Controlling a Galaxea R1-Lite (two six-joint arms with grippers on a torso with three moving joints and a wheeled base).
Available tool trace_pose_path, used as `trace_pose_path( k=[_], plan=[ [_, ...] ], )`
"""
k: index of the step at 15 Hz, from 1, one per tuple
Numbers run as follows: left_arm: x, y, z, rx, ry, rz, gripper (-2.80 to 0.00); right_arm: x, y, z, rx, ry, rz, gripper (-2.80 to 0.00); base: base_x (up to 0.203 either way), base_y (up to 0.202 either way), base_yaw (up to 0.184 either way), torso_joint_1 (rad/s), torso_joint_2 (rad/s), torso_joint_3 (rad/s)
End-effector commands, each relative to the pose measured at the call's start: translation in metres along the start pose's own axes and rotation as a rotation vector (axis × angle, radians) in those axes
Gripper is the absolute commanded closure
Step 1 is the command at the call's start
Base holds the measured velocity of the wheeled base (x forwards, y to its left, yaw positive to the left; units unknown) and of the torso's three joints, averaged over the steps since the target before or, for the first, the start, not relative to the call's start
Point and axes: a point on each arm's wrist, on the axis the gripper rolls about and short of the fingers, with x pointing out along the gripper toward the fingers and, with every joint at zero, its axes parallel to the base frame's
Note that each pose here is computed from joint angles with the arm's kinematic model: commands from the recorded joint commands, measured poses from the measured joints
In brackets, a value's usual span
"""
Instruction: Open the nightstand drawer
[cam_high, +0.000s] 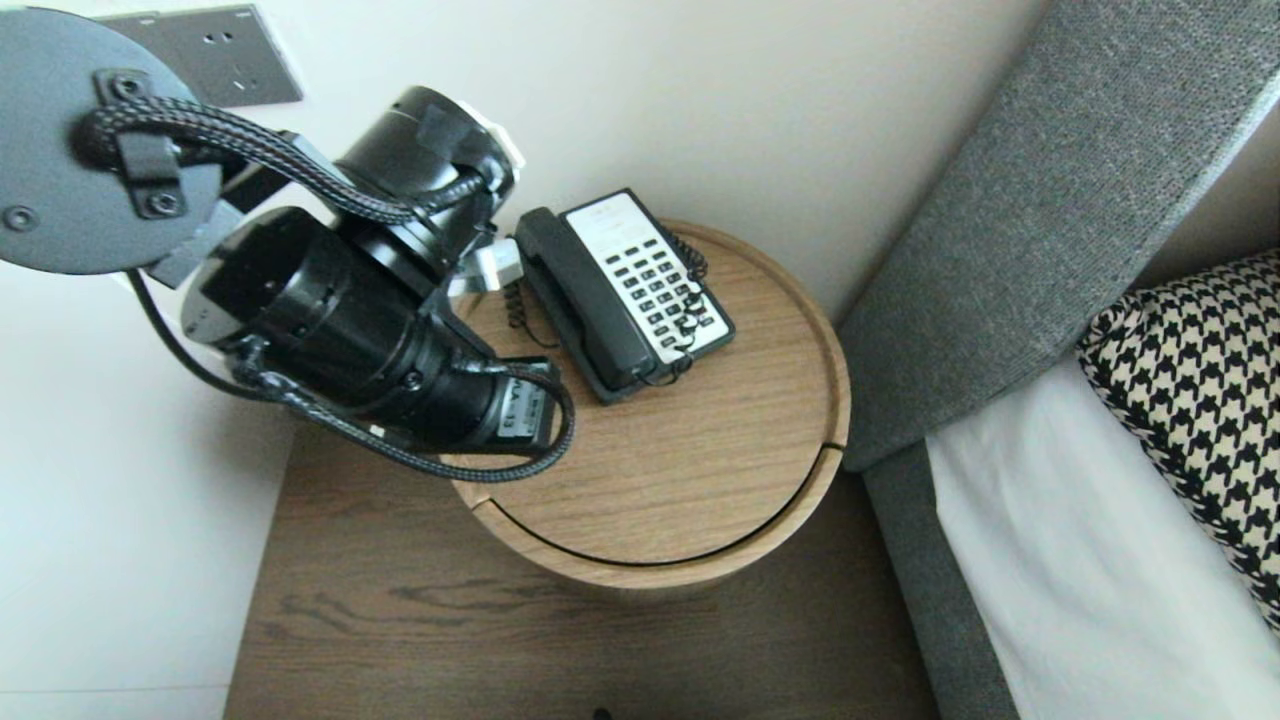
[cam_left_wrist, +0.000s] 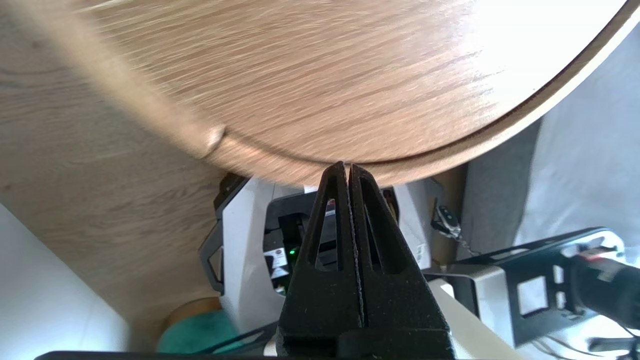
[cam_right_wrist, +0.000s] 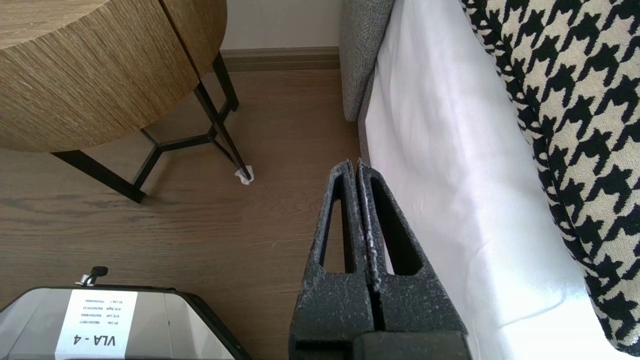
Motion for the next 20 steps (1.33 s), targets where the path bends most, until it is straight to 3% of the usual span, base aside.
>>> trace_pose_path(
  k=[1, 10, 20],
  plan=[
    [0.022, -0.015, -0.006, 0.032, 0.054, 0.01, 0.0, 0.0, 0.0, 0.0, 0.0, -0.005, 0.0, 0.0, 0.0, 0.0, 0.0, 0.0, 0.0, 0.0],
    [0.047, -0.041, -0.031, 0.116, 0.151, 0.016, 0.0, 0.0, 0.0, 0.0, 0.0, -0.005, 0.0, 0.0, 0.0, 0.0, 0.0, 0.0, 0.0, 0.0],
    [0.077, -0.046, -0.038, 0.131, 0.14, 0.076, 0.0, 0.0, 0.0, 0.0, 0.0, -0.005, 0.0, 0.0, 0.0, 0.0, 0.0, 0.0, 0.0, 0.0]
  ],
)
